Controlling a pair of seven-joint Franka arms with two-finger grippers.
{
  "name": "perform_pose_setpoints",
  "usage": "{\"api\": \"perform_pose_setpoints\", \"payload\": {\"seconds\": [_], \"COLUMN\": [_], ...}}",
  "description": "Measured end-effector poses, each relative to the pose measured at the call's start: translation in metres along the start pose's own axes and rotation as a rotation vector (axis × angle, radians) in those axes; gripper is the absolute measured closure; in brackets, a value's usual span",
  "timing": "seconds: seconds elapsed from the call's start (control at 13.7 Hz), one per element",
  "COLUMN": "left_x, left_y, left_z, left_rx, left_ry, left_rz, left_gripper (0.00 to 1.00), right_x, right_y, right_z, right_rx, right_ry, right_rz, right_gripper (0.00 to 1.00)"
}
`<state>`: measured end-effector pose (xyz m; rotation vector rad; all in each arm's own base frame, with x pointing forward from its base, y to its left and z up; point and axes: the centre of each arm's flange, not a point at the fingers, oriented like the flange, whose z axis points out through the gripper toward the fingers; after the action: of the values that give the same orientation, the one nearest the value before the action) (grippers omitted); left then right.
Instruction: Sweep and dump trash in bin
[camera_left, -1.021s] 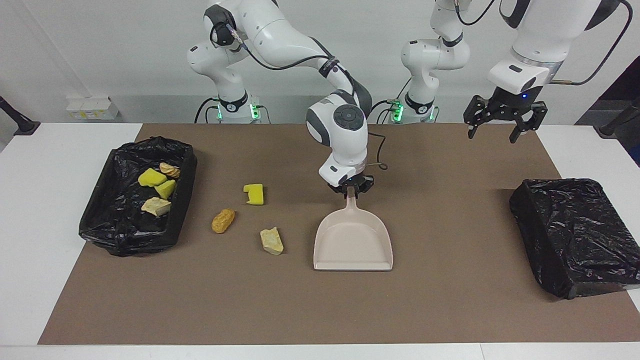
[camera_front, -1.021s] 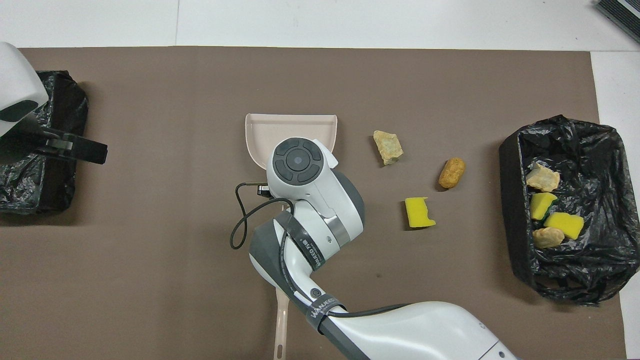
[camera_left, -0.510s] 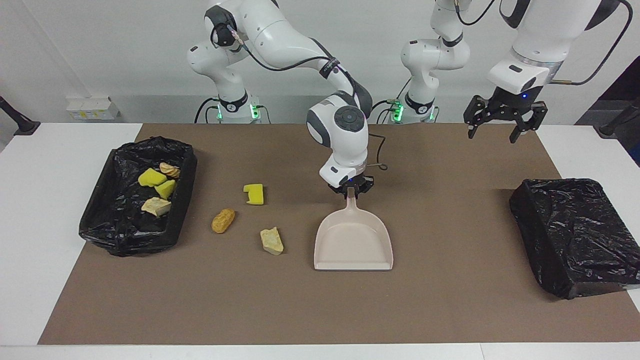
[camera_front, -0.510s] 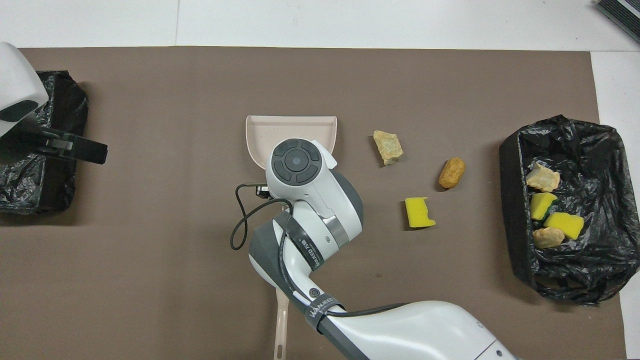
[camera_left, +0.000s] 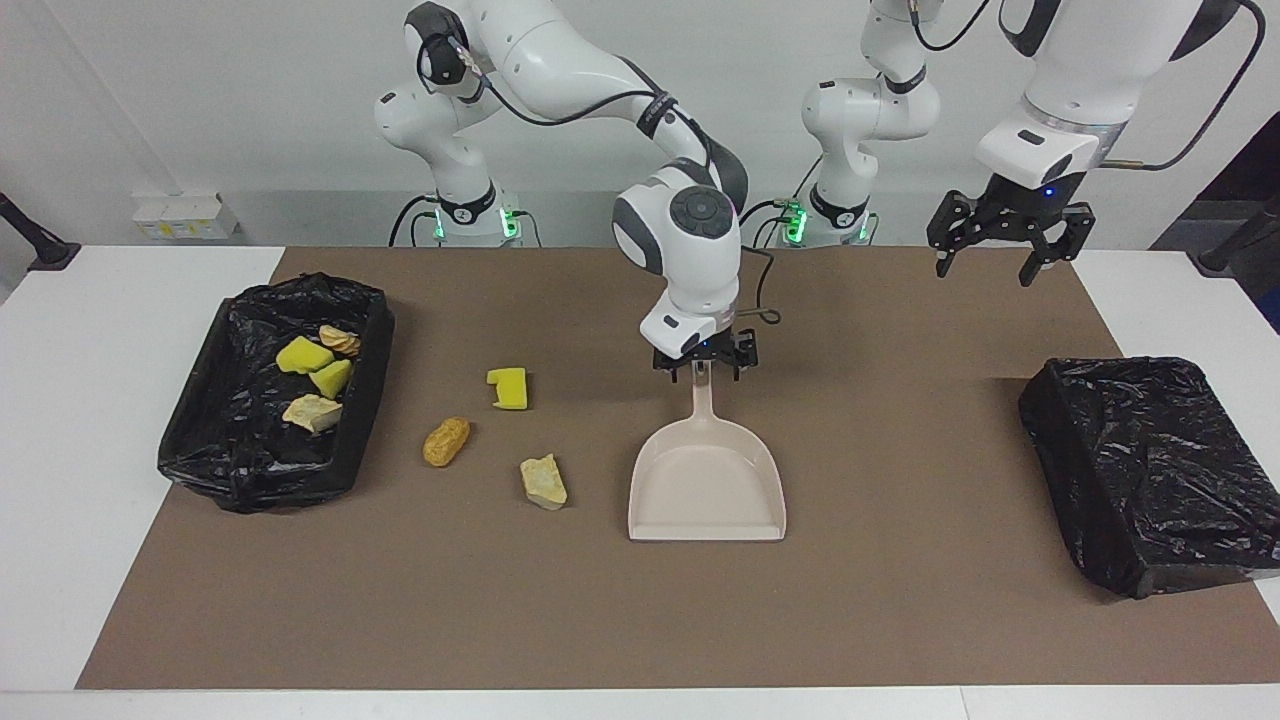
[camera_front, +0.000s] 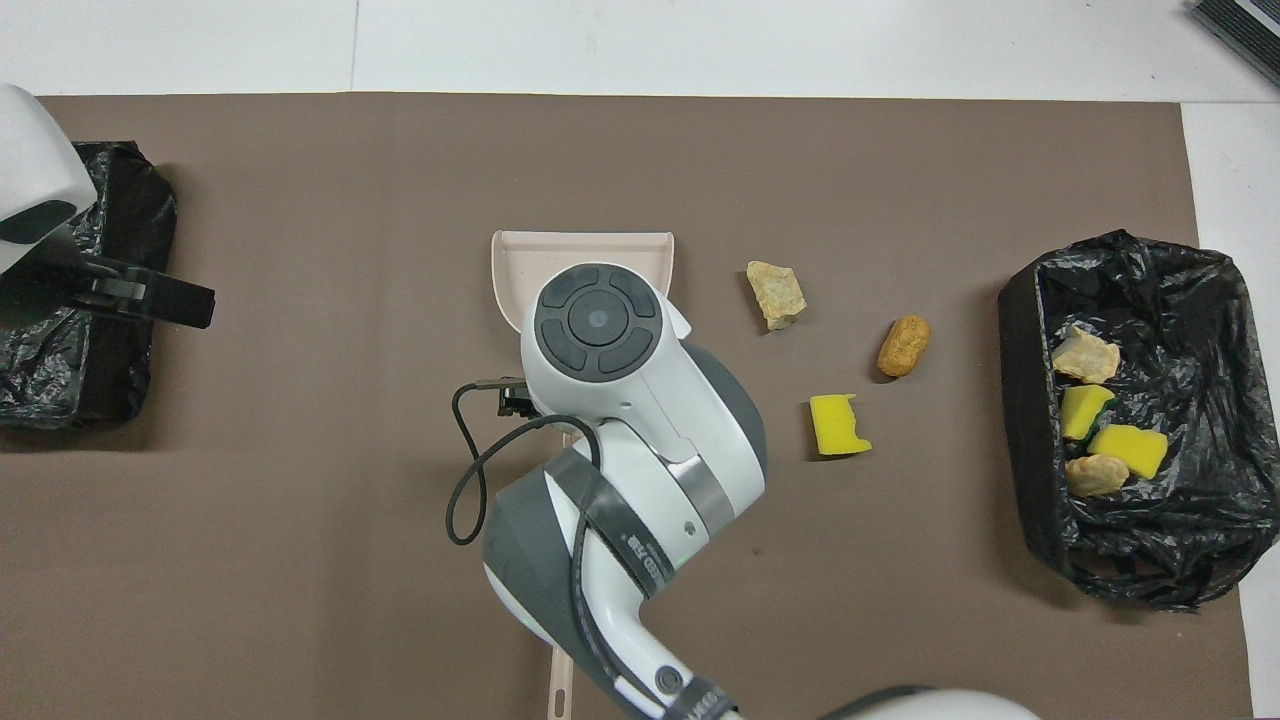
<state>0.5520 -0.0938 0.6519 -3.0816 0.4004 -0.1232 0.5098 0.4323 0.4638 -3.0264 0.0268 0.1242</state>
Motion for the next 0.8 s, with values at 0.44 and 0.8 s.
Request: {"api": "perform_pose_setpoints", "payload": {"seconds": [0.44, 0.8], "left_x": [0.0, 0.0], "left_y": [0.0, 0.0], "left_z": [0.0, 0.0], "left_rx": [0.0, 0.0], "left_ry": [0.0, 0.0], "left_rz": [0.0, 0.0], "left_gripper": [0.0, 0.0], "right_x": [-0.139, -0.215], "right_y": [-0.008, 0.0], "right_z": [0.05, 0.125], "right_rx": [0.004, -0.06], "right_ry": [-0.186, -0.195], "right_rz": [-0.061, -0.04], "right_gripper": [0.0, 0.0]}}
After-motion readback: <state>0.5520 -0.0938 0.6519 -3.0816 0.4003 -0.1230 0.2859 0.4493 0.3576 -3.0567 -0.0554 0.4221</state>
